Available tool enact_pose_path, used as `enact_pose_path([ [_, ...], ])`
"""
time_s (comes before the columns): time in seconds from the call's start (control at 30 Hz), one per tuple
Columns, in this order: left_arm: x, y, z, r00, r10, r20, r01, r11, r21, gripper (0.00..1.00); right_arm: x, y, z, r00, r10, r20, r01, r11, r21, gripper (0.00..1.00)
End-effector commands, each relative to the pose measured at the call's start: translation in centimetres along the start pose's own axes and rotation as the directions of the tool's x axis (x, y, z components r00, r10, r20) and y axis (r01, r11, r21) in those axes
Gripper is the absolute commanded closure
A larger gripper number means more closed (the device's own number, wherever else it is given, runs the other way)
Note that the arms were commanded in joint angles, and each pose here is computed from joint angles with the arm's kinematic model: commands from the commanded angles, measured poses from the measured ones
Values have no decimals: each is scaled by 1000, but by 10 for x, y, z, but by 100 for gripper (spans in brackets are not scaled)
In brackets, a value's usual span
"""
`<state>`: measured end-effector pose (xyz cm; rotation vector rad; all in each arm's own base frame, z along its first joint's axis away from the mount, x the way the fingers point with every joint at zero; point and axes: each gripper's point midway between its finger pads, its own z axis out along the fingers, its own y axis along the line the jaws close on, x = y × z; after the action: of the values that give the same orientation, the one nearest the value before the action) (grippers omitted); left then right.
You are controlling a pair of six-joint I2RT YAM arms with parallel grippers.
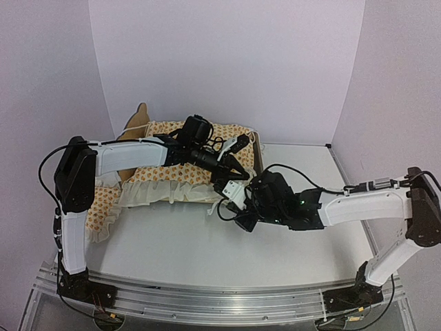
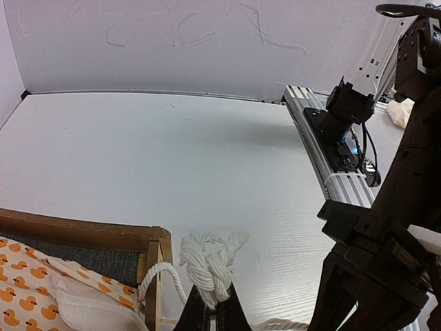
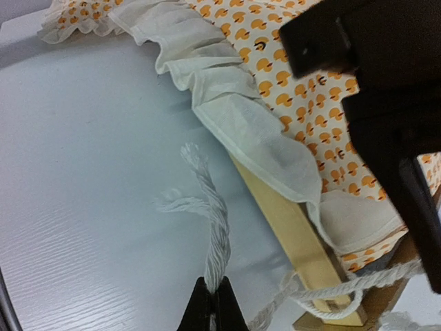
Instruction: Set up the pet bed
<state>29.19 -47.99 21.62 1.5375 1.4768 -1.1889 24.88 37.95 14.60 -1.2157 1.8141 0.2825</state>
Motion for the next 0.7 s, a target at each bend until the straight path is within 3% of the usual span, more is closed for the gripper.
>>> enact_pose_path([
  [0.0,-6,-1,-2,999,47,9,-47,999,12,100,7,27,-6,985,175,1,-173,975,-142,100],
  [0.13,13,-7,-1,995,97,-23,-97,995,25,100,28,37,-3,923,385,13,-375,905,-201,100],
  [0.23,38,-12,-1,987,149,-63,-147,988,34,100,47,29,-4,814,578,64,-556,806,-202,100],
  [0.53,87,-20,6,949,285,-136,-274,957,95,99,88,-10,0,520,848,102,-831,530,-169,100],
  [0.57,92,-23,6,935,325,-143,-311,944,114,98,88,-14,1,500,859,104,-843,511,-168,100],
  [0.67,111,-35,12,888,422,-185,-394,904,168,67,82,-20,3,482,869,116,-850,495,-179,100],
])
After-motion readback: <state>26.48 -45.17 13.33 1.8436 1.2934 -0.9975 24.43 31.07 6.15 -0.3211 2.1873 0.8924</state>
